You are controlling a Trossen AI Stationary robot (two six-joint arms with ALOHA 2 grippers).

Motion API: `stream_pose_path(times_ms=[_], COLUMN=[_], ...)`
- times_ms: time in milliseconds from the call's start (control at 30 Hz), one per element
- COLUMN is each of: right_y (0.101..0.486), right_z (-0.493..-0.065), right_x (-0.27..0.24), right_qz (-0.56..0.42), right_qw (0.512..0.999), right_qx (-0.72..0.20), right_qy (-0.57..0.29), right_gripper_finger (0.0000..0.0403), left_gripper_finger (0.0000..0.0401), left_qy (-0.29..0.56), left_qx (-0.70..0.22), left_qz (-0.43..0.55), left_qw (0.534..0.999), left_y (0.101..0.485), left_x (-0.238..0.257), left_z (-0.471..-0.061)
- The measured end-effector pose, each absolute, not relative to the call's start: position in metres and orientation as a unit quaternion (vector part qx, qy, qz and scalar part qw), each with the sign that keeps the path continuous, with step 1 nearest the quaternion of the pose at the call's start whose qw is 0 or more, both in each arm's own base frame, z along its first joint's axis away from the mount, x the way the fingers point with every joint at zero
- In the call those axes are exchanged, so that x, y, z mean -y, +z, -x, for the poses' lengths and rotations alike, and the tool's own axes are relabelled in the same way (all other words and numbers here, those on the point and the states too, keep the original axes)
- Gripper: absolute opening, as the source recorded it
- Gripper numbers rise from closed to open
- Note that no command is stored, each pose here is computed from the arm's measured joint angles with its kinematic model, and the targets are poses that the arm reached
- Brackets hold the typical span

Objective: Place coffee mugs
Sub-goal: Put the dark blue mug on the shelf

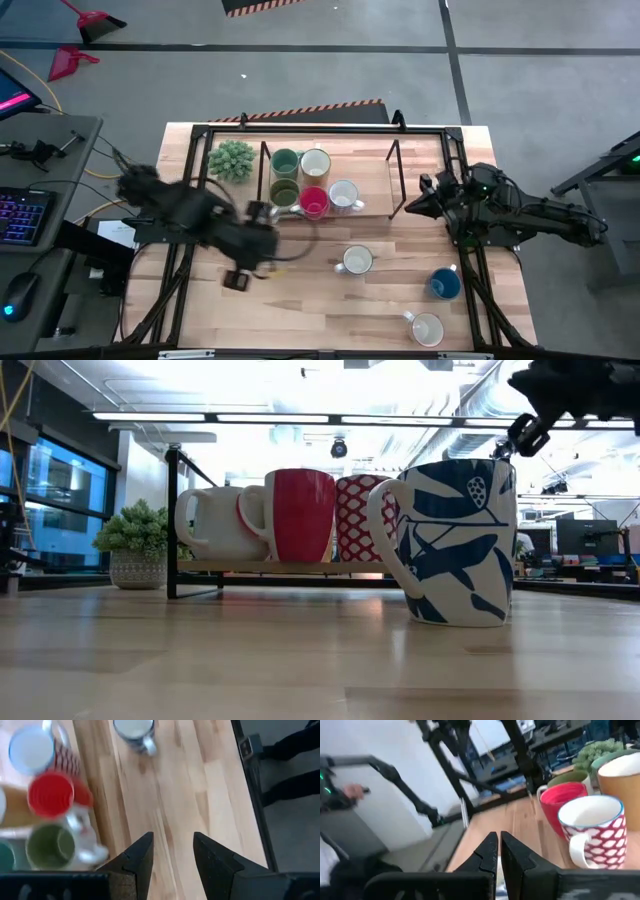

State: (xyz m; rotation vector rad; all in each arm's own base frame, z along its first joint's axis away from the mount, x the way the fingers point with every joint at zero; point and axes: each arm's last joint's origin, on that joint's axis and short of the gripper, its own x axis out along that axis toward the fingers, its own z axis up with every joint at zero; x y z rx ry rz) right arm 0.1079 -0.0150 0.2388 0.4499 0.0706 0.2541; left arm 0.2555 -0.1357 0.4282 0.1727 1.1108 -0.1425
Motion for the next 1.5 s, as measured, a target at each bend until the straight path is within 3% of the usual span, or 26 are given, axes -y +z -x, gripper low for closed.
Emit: stream_pose_path(times_ms=[267,533,1067,1267,1500], right_y=[0.26,0.272,0.284,0.283,0.291], right_z=[-0.106,-0.103,-0.098,-0.101,-0.111], right_x=[0.018,0.017,0.016,0.018,0.022], right_qz=[-0.219,-0.184,-0.135,-0.145,-0.153], right_qw=[0.968,0.967,0.962,0.963,0.976], right_qx=[0.076,0.141,0.209,0.21,0.147], right_qy=[0.098,0.11,0.112,0.084,0.052], right_gripper_finger=[0.0007,0.0007,0.0007,0.0007,0.0007], left_gripper_finger=[0.0129,0.0129,0.0129,0.0129,0.0129], left_qy=[-0.066,-0.094,-0.205,-0.214,-0.174], left_qx=[-0.491,-0.403,-0.209,-0.088,-0.07], left_qz=[-0.026,0.037,0.094,0.09,0.04], left_qw=[0.868,0.91,0.951,0.969,0.981], left_y=[0.405,0.336,0.191,0.17,0.167], left_x=[0.098,0.072,0.078,0.073,0.061], left_z=[-0.167,-0.121,-0.125,-0.124,-0.13])
